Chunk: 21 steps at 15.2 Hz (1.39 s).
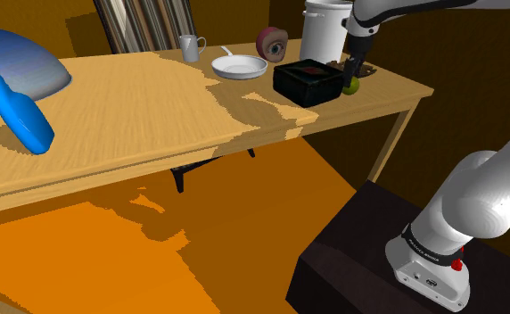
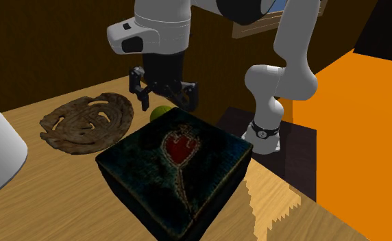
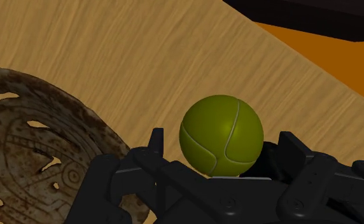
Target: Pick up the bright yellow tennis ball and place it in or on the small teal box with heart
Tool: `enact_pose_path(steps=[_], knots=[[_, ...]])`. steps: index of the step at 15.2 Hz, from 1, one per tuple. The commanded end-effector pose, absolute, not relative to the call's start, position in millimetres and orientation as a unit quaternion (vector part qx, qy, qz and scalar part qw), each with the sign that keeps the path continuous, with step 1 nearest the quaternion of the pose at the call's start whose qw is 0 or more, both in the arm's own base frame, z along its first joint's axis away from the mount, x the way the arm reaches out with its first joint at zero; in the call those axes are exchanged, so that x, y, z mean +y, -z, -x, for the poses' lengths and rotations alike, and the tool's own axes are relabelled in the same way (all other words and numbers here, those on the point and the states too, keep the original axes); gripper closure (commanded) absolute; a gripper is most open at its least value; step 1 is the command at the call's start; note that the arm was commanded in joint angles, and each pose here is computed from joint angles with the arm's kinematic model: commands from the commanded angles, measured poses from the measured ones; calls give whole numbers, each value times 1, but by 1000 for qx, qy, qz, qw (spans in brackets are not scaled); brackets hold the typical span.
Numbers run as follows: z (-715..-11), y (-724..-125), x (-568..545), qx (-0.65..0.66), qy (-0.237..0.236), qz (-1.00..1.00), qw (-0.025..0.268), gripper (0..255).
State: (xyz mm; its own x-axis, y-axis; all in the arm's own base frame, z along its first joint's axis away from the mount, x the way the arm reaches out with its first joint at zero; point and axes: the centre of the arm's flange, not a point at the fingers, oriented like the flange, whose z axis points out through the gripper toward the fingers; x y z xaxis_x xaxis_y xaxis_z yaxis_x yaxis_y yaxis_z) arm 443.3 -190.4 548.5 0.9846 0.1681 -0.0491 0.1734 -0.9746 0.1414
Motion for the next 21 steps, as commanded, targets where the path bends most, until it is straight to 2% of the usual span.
enact_pose_path(steps=[1, 8, 9, 21], knots=[[-443, -539, -191, 86, 19, -993, 73, 0], [-443, -539, -191, 86, 19, -993, 73, 0], [-443, -538, -189, 86, 19, -993, 73, 255], [-443, -555, -191, 86, 19, -993, 73, 255]])
